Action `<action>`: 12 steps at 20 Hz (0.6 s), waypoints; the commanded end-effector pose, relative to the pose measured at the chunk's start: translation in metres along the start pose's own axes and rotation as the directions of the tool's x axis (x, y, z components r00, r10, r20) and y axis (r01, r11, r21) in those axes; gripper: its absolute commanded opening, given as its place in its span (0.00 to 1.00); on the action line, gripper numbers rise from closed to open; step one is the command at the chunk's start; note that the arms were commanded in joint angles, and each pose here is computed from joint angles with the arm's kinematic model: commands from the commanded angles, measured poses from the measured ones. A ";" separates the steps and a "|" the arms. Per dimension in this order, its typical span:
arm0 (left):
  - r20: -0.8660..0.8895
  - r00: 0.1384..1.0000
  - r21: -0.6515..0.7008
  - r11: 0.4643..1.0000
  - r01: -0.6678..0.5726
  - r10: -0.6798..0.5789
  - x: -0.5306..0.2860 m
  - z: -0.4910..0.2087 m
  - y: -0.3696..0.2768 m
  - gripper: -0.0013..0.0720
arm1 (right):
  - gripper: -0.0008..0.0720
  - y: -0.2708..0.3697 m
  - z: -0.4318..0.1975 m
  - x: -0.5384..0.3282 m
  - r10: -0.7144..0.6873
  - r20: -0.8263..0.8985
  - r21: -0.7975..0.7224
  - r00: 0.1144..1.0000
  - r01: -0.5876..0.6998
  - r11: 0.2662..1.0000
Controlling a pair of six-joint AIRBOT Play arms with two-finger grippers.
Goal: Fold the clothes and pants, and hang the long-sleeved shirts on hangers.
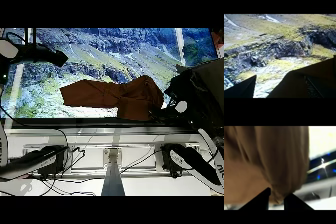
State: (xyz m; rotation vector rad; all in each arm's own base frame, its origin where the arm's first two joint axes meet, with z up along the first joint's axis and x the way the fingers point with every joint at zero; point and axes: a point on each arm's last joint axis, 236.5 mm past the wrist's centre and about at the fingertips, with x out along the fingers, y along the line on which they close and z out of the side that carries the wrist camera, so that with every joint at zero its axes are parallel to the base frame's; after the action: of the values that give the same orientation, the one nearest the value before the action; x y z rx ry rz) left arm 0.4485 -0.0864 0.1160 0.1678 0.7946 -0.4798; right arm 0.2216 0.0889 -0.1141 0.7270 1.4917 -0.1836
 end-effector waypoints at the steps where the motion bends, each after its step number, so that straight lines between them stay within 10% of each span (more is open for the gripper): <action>1: -0.022 1.000 0.001 1.000 0.014 -0.014 -0.001 -0.005 -0.003 0.97 | 0.06 0.015 0.042 -0.003 0.031 0.138 -0.026 0.990 -0.028 0.999; 12: -0.308 0.946 -0.363 0.906 -0.220 0.106 -0.017 -0.109 0.098 0.97 | 0.03 0.096 0.112 -0.171 0.102 0.419 -0.535 0.902 0.155 0.831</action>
State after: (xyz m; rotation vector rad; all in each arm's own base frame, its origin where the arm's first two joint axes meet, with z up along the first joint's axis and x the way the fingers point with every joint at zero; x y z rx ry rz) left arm 0.4387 0.0057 0.0821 0.0085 0.9754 -0.2072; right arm 0.3424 0.0597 0.0257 0.2905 1.1082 0.0486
